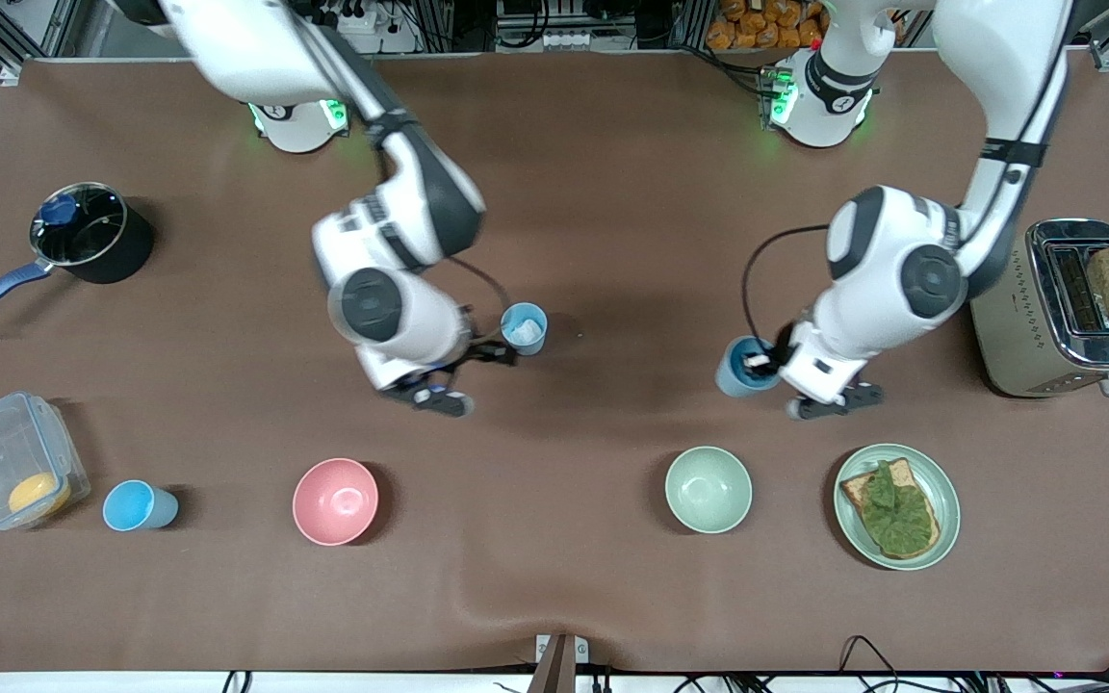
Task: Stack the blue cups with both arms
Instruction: 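Release the cup and withdraw the right gripper while the left gripper brings its cup over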
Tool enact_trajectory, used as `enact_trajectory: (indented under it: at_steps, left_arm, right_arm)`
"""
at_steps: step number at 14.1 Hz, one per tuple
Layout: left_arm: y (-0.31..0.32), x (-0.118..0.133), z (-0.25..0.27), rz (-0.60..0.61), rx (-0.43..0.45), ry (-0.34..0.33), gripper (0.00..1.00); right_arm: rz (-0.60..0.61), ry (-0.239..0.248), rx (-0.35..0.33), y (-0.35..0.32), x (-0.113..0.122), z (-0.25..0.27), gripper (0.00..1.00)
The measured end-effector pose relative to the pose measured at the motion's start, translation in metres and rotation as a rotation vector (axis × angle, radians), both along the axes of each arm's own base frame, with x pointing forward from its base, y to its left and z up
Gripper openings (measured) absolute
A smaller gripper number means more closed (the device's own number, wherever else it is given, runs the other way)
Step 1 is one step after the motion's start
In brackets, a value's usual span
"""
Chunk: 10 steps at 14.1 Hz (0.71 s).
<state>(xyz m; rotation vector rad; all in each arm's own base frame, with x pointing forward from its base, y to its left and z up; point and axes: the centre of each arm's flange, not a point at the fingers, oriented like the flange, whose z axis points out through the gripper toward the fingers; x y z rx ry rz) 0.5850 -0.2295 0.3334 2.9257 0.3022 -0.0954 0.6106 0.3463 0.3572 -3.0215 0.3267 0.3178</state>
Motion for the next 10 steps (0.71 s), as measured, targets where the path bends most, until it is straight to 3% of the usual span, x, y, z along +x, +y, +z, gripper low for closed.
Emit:
enact_trajectory:
  at_steps: [4,8,10]
  left_arm:
    - [-0.085,-0.041,0.002,-0.017,0.003,0.025,0.05]
    - [-0.203,-0.112,0.012,0.003,0.047,0.01,0.05]
    - [-0.248,-0.135,0.01,0.01,0.043,0.012,0.05]
  right_arm:
    - [0.243,-0.061,-0.121,-0.098,0.035,0.025,1.0]
    - [0.404,-0.076,-0.095,-0.19,0.06,0.041,1.0]
    - [0.422,-0.072,-0.081,-0.241,0.065,0.048,1.0]
